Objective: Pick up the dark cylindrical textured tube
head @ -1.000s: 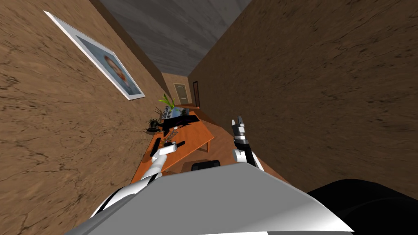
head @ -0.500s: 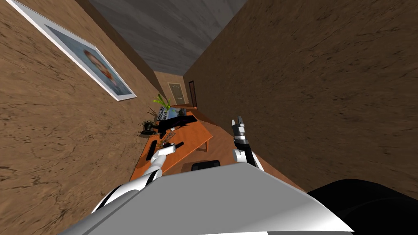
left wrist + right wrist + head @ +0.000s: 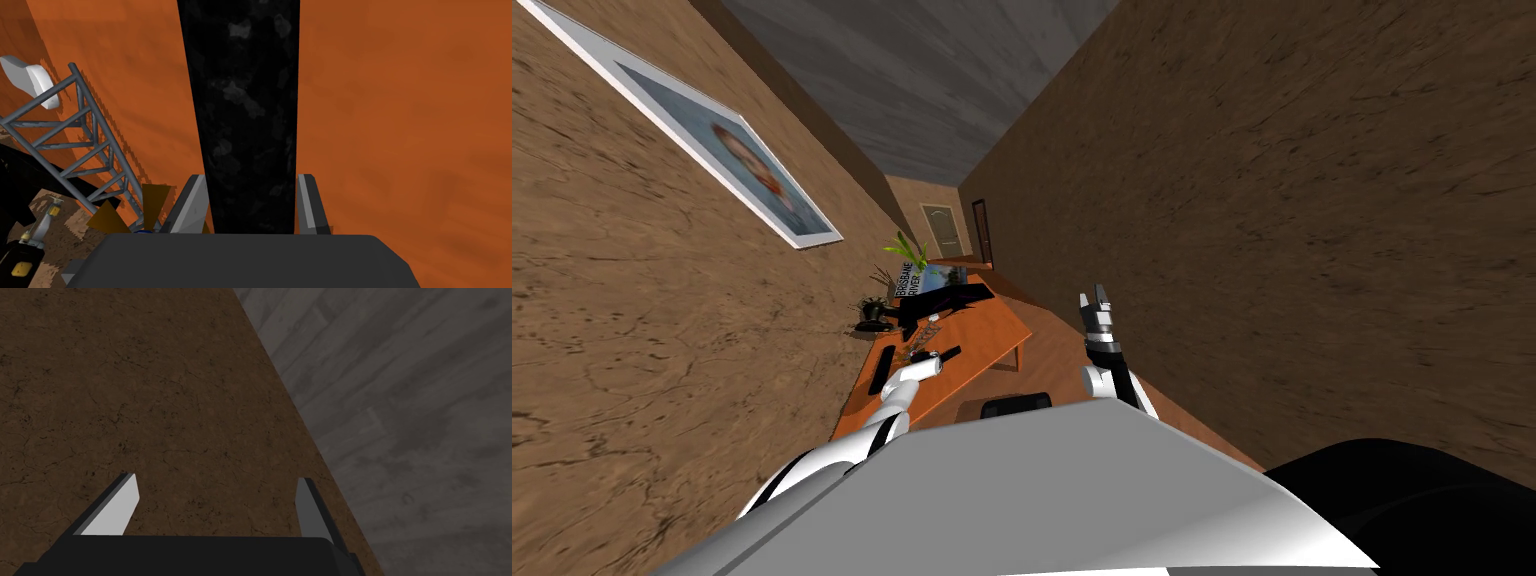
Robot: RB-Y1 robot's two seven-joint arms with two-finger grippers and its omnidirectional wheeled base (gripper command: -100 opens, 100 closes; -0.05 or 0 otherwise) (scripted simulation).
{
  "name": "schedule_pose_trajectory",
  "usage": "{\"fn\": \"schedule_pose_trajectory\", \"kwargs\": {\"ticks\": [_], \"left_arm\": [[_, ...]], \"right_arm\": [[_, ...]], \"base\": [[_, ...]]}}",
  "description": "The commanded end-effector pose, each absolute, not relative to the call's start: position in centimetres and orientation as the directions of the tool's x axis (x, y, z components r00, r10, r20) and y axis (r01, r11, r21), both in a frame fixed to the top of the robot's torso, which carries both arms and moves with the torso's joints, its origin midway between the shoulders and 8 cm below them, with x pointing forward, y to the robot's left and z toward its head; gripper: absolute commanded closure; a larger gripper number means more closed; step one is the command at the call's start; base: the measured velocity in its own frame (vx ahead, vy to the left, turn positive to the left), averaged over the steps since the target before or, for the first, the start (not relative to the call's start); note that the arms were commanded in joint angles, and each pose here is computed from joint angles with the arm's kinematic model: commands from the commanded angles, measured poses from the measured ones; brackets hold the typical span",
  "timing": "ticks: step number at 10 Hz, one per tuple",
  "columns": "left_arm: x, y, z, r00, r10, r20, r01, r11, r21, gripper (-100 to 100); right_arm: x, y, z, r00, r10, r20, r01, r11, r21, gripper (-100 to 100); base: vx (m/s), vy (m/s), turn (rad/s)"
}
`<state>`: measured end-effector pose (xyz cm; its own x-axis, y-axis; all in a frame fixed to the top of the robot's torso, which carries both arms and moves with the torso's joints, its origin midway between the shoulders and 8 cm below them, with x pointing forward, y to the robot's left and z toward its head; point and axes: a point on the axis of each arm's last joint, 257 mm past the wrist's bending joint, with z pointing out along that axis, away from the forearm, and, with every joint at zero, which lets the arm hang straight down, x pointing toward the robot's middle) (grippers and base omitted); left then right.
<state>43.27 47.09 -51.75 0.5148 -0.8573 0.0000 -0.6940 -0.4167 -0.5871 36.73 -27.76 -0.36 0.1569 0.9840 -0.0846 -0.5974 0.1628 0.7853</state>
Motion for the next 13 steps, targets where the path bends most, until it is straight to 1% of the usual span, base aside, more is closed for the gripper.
{"fn": "schedule_pose_trajectory", "kwargs": {"ticks": [1,2,3,4,12,13], "left_arm": [[43.3,47.1,-51.7,0.515,-0.857,0.0,-0.694,-0.417,-0.587,100],[43.3,47.1,-51.8,0.515,-0.857,0.0,-0.694,-0.417,-0.587,100],[43.3,47.1,-51.8,0.515,-0.857,0.0,-0.694,-0.417,-0.587,0],[43.5,46.7,-51.4,0.501,-0.865,-0.001,-0.7,-0.404,-0.589,100],[44.5,44.5,-50.2,0.435,-0.901,0.0,-0.728,-0.351,-0.589,100],[44.5,44.5,-50.2,0.433,-0.901,-0.001,-0.729,-0.35,-0.588,0]], "right_arm": [[36.7,-27.8,-0.4,0.157,0.984,-0.085,-0.597,0.163,0.785,0],[36.7,-27.8,-0.4,0.157,0.984,-0.085,-0.597,0.163,0.785,0],[36.7,-27.8,-0.4,0.157,0.984,-0.085,-0.597,0.163,0.785,0],[36.7,-27.8,-0.4,0.157,0.984,-0.085,-0.597,0.163,0.785,0],[36.7,-27.8,-0.4,0.157,0.984,-0.085,-0.597,0.163,0.785,0],[36.7,-27.8,-0.4,0.157,0.984,-0.085,-0.597,0.163,0.785,0]], "base": [[0.0,0.0,0.0],[0.0,0.0,0.0],[0.0,0.0,0.0],[0.022,-0.013,0.158],[0.022,-0.026,0.118],[0.0,0.0,0.0]]}}
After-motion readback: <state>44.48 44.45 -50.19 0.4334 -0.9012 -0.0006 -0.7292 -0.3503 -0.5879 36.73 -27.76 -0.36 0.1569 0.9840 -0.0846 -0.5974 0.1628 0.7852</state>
